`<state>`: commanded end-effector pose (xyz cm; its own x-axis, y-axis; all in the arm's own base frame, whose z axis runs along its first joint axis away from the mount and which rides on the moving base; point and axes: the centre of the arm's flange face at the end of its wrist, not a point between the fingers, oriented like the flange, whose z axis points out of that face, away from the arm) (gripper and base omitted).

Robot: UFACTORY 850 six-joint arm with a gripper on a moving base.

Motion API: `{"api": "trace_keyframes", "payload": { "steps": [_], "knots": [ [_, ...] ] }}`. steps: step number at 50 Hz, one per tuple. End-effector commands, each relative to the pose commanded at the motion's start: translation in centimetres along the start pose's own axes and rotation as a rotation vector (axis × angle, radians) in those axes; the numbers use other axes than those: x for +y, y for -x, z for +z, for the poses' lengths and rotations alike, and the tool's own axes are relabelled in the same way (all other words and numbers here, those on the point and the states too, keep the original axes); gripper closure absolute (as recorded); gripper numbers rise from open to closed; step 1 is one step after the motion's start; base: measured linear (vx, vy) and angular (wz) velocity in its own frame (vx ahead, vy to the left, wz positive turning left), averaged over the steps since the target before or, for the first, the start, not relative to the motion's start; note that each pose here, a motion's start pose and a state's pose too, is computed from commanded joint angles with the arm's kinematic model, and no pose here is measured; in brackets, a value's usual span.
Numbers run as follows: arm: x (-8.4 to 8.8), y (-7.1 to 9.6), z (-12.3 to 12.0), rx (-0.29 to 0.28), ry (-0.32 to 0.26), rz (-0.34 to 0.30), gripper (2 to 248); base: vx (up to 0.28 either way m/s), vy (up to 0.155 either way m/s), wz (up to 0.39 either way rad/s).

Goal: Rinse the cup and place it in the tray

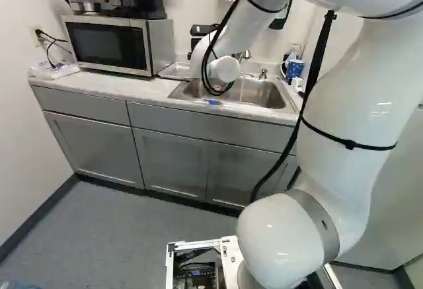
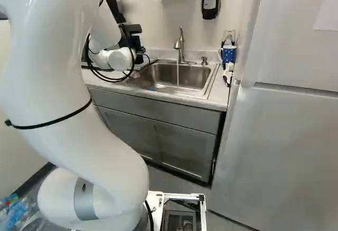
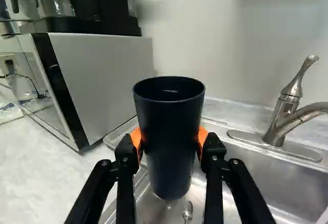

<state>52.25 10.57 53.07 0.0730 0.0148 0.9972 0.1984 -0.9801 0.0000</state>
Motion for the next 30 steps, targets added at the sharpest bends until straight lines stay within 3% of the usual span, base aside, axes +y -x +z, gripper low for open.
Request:
{"api": "trace_keyframes", "payload": {
  "steps": [9, 30],
  "knots": [
    [-0.01, 0.00, 0.00, 0.000, 0.000, 0.049, 128, 0.000, 0.000, 0.000],
    [-0.01, 0.00, 0.00, 0.000, 0.000, 0.263, 128, 0.000, 0.000, 0.000]
  ]
}}
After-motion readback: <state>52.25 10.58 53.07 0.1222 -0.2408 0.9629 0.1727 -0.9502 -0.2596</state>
